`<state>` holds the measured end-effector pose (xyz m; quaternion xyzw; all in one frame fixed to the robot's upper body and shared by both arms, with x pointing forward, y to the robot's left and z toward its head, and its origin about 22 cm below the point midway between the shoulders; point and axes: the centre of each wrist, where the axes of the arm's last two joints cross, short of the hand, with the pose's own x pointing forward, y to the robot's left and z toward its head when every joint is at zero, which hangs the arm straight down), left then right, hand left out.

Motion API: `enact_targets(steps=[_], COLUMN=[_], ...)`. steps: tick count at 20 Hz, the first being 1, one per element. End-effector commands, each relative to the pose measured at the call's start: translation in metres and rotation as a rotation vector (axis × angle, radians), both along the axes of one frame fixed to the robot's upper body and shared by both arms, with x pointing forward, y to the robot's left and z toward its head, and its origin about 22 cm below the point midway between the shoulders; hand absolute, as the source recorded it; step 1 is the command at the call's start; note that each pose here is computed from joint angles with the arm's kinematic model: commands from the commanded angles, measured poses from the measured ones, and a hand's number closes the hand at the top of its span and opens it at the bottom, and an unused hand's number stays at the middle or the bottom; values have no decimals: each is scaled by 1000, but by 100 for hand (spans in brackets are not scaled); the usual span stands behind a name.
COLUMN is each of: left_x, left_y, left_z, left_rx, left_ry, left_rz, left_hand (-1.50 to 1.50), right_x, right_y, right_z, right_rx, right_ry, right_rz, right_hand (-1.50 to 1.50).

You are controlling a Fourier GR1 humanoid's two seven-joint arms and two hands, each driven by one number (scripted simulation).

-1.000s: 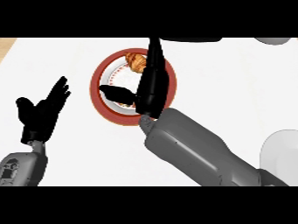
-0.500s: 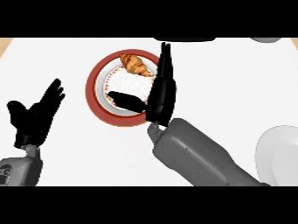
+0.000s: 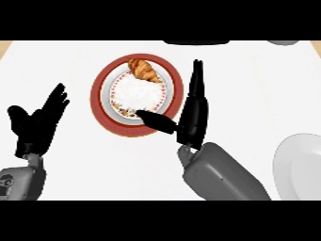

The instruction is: Pick the croissant from the plate and place it in the plate

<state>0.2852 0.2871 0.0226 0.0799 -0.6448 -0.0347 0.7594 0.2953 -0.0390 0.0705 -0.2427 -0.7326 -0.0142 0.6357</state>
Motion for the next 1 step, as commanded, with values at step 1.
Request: enact_targets(steps=[1], left_x=[-4], left_y=[-4], left_z=[-2], left_rx=[-21], left_ry=[5], left_rz=[-12], left_hand=[0], right_x=[2], right_y=[-25], right_z=[-7], right_rx=[-24], right_ry=[41], right_rz=[0], right_hand=[-150])
